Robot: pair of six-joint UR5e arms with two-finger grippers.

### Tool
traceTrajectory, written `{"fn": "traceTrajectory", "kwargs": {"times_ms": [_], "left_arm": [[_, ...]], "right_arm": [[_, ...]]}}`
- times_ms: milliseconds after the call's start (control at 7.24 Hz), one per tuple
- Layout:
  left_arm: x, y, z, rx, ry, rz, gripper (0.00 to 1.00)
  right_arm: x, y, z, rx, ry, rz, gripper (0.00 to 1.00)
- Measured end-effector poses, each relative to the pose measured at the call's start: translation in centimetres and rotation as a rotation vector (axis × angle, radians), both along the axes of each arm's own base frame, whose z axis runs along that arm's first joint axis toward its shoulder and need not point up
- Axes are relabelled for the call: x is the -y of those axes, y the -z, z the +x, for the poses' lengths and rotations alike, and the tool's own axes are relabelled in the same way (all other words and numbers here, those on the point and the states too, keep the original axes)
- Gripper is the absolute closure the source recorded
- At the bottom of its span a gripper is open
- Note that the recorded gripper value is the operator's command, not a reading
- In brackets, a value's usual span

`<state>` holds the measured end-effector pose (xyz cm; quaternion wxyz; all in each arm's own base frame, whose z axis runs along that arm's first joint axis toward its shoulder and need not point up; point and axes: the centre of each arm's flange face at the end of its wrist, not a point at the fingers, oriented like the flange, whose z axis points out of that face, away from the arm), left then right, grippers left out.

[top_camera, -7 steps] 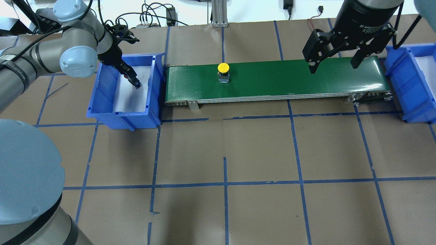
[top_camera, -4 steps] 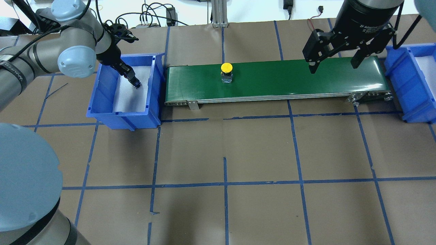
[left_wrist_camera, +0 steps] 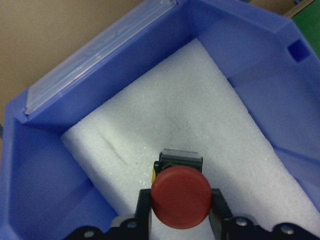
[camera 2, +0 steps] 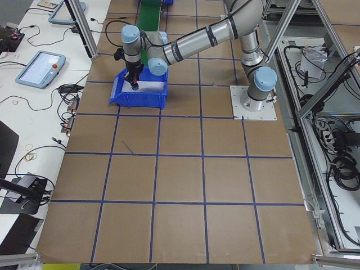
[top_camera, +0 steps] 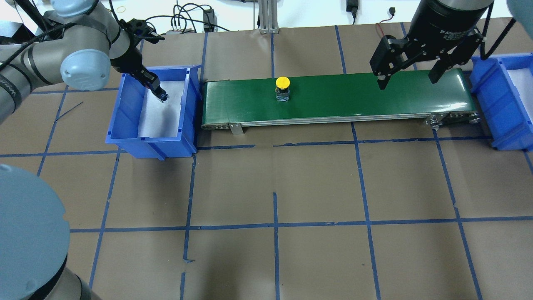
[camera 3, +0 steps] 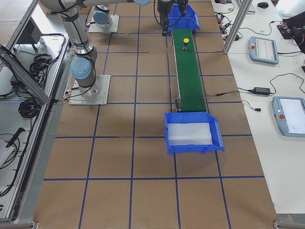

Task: Transport two buttons from left to right
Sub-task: 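Lower the left gripper and grasp the red button, then carry the red button onto the conveyor and release it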

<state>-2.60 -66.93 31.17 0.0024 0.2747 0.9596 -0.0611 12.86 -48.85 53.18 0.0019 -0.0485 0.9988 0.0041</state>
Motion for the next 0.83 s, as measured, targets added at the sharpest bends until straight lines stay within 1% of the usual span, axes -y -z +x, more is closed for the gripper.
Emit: {"fn": "traceTrajectory", "kwargs": {"times_ms": [138, 276, 414, 690, 828], "left_arm": [[-0.9, -2.1, -0.1, -0.006, -0.107, 0.007, 0.70], [-1.7, -3.7, -0.5, -0.022, -0.236, 0.018, 0.70], [-2.3, -4.9, -1.5, -0.041, -0.348, 0.025, 0.71], [-3.3, -6.1, -6.2, -0.070, -0.522, 0.049, 0.73], [-3.6, -6.2, -9.2, -0.080, -0.586, 0.060, 0.73]], "right_arm": [[0.0, 0.0, 0.0, 0.000, 0.001, 0.000, 0.00], [0.0, 0.0, 0.0, 0.000, 0.001, 0.001, 0.00], [0.0, 0.0, 0.0, 0.000, 0.001, 0.001, 0.00], [0.0, 0.0, 0.0, 0.000, 0.001, 0.001, 0.00], [0.0, 0.0, 0.0, 0.000, 0.001, 0.000, 0.00]]}}
